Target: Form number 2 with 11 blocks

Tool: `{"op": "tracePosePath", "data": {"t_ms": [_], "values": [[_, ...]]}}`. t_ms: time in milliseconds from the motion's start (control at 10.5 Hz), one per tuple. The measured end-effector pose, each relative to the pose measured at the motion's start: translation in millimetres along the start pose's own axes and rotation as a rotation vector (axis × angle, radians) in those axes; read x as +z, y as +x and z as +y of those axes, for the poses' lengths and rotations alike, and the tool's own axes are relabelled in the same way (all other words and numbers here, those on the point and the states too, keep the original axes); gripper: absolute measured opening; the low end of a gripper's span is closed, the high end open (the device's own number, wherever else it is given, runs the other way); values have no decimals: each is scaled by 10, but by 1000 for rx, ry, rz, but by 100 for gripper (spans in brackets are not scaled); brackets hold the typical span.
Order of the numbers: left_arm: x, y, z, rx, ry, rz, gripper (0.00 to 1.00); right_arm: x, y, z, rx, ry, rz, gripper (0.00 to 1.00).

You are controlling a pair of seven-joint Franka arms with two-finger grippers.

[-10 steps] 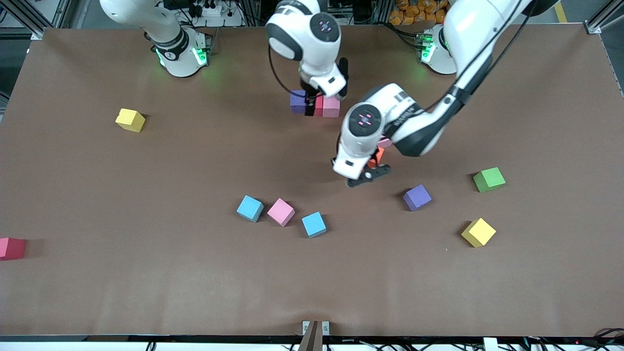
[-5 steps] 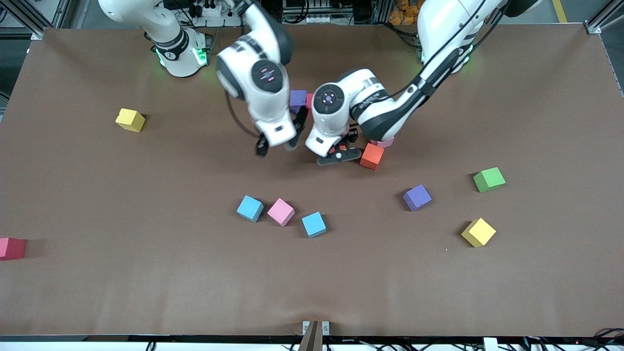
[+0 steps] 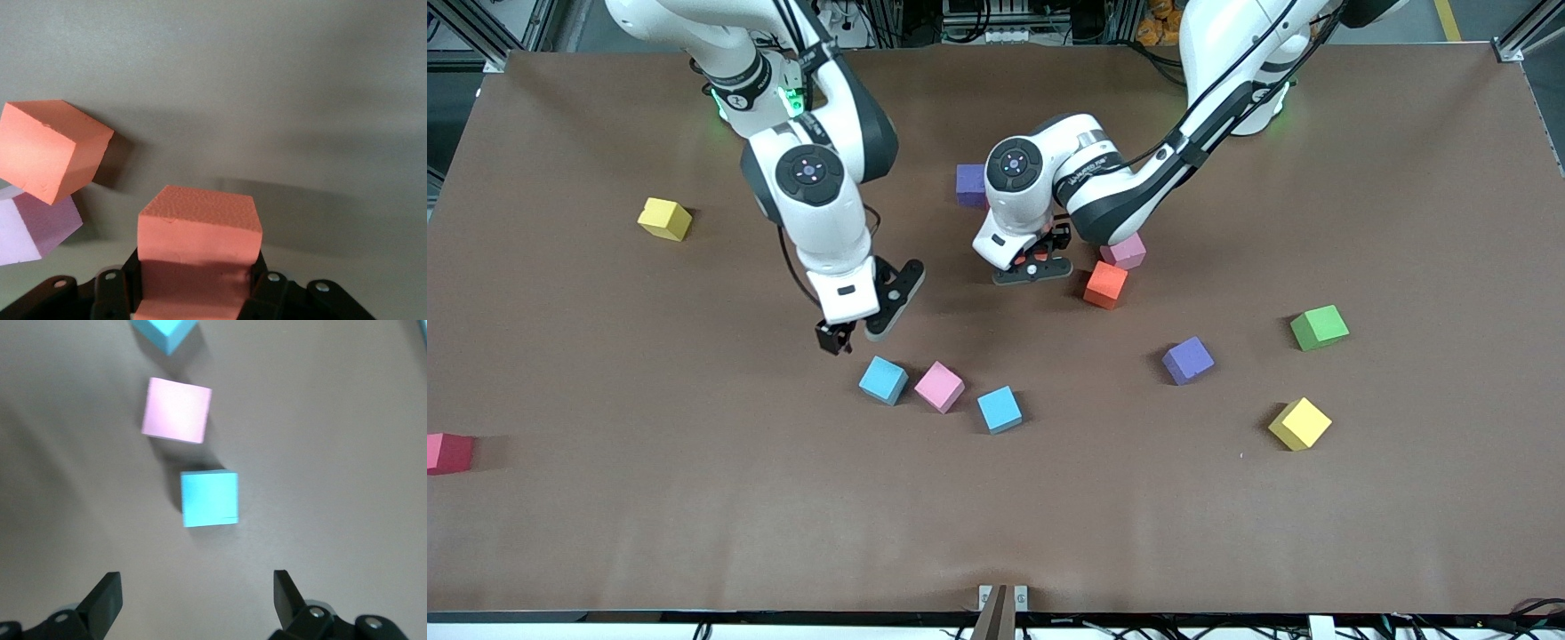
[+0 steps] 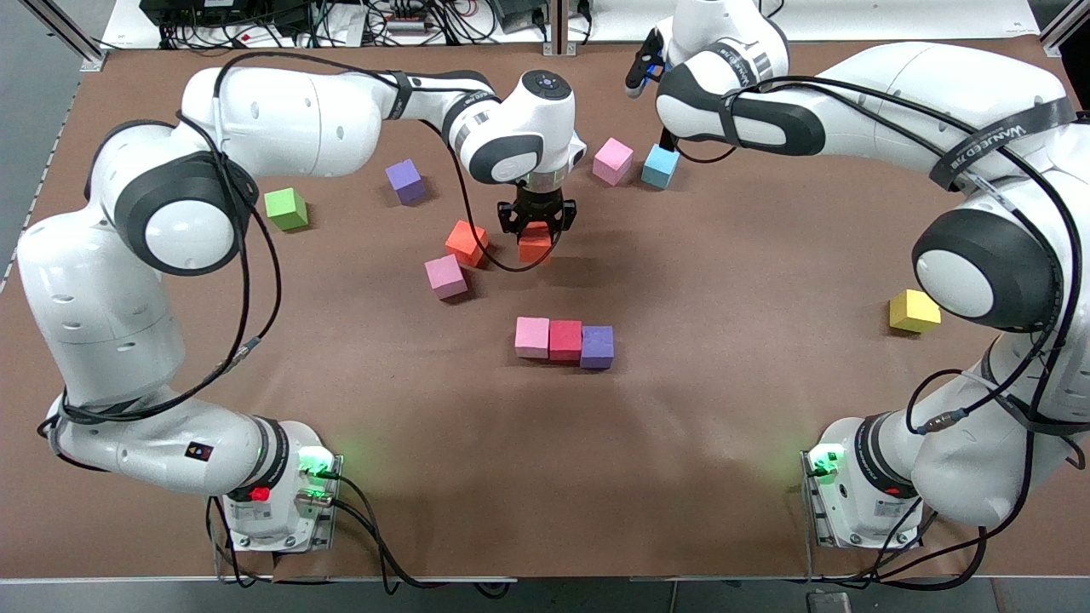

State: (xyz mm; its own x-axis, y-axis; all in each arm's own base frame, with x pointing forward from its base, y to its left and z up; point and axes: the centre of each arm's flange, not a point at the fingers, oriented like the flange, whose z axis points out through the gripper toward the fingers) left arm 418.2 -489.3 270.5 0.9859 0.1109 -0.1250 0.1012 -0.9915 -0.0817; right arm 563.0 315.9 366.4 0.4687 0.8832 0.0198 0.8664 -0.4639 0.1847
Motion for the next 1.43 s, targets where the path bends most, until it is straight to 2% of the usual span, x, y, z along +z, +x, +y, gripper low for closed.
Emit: {"op": "tracePosePath", "data": {"t_ms": [191, 573, 668, 954, 1431], "values": [[79, -118, 59, 6, -15, 32, 60, 178, -21, 161, 40, -36, 37, 100], [407, -472, 86, 66, -8, 40, 60, 668, 60, 146, 93, -75, 68, 100], [495, -531, 63, 75, -10, 35, 60, 761, 56, 128, 116, -66, 61, 100], [629, -660, 26, 93, -4, 21, 60, 1008, 22, 90, 213, 22, 68, 100], [700, -888, -29, 127, 12, 14, 60, 1160, 28, 162, 147, 25, 50, 100]]}}
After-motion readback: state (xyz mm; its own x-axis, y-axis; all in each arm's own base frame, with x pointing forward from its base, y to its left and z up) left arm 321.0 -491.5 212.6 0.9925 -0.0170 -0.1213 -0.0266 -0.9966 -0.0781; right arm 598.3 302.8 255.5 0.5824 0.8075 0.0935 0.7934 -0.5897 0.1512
